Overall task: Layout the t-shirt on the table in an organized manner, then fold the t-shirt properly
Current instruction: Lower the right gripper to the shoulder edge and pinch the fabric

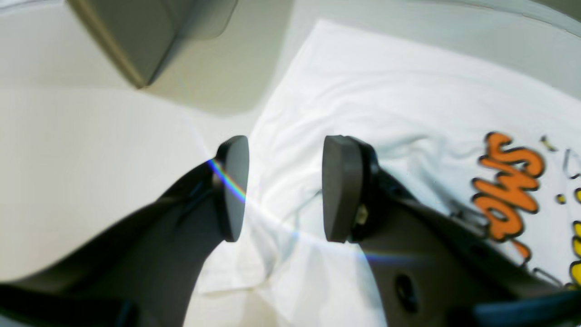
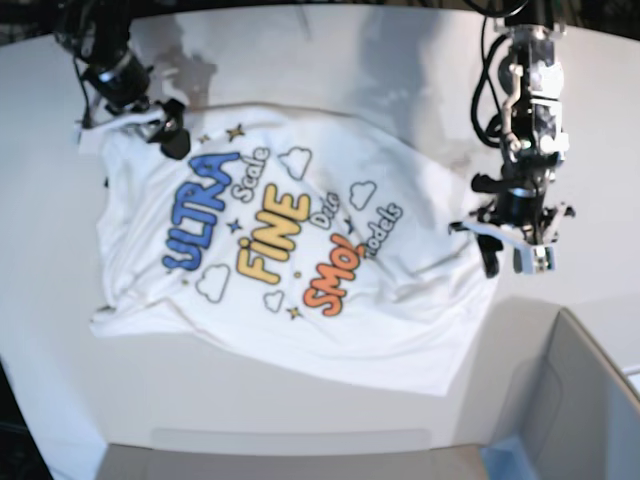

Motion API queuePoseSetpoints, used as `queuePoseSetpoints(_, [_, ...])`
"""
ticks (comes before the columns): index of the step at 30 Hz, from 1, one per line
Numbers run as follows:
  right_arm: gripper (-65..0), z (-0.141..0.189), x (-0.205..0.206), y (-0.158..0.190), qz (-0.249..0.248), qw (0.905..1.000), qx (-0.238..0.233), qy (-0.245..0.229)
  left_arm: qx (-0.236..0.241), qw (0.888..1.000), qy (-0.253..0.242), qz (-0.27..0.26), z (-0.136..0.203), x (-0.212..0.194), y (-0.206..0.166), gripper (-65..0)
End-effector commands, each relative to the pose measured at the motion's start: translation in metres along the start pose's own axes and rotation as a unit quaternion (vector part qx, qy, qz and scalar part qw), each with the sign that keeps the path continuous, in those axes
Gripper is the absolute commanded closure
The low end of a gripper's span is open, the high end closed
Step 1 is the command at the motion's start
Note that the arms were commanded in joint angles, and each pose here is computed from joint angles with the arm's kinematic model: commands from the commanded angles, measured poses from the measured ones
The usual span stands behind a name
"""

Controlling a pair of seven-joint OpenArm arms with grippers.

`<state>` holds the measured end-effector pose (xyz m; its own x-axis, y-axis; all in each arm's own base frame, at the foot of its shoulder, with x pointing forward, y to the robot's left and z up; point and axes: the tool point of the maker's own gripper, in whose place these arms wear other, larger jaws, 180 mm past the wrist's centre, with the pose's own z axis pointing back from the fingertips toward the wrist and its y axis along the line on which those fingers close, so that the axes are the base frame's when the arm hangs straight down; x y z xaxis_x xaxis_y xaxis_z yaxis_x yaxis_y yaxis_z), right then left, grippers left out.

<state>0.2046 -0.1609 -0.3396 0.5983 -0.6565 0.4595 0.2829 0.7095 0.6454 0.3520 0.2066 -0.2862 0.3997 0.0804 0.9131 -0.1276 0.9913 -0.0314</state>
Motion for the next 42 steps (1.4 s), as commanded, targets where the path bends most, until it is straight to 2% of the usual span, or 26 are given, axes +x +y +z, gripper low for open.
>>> queuePoseSetpoints(1, [-39.0,0.004,0.002,0.004,0.002,0.9999,0.009,-0.005,-0.006,0.999,-0.032,-0.006,0.003,0.018,-0.003,-25.2])
queuePoseSetpoints(4, [-39.0,0.006,-0.002,0.004,-0.007,0.9999,0.013,0.001,-0.005,1.000,-0.018,-0.007,0.006,0.005,-0.002,-25.2])
queuePoseSetpoints(22, [-39.0,-0.007,0.022,0.023,0.003,0.9988,0.041,-0.025,-0.003,1.000,-0.022,-0.005,0.006,0.008,0.000,-25.2])
queuePoseSetpoints(28, [-39.0,-0.014,0.017,0.034,0.005,0.9984,0.056,-0.001,-0.002,1.000,-0.023,-0.006,0.005,0.009,0.001,-25.2])
queuePoseSetpoints(42, [-39.0,-0.016,0.014,0.037,-0.007,0.9981,0.062,-0.002,-0.005,1.000,-0.018,-0.007,0.006,0.005,-0.002,-25.2])
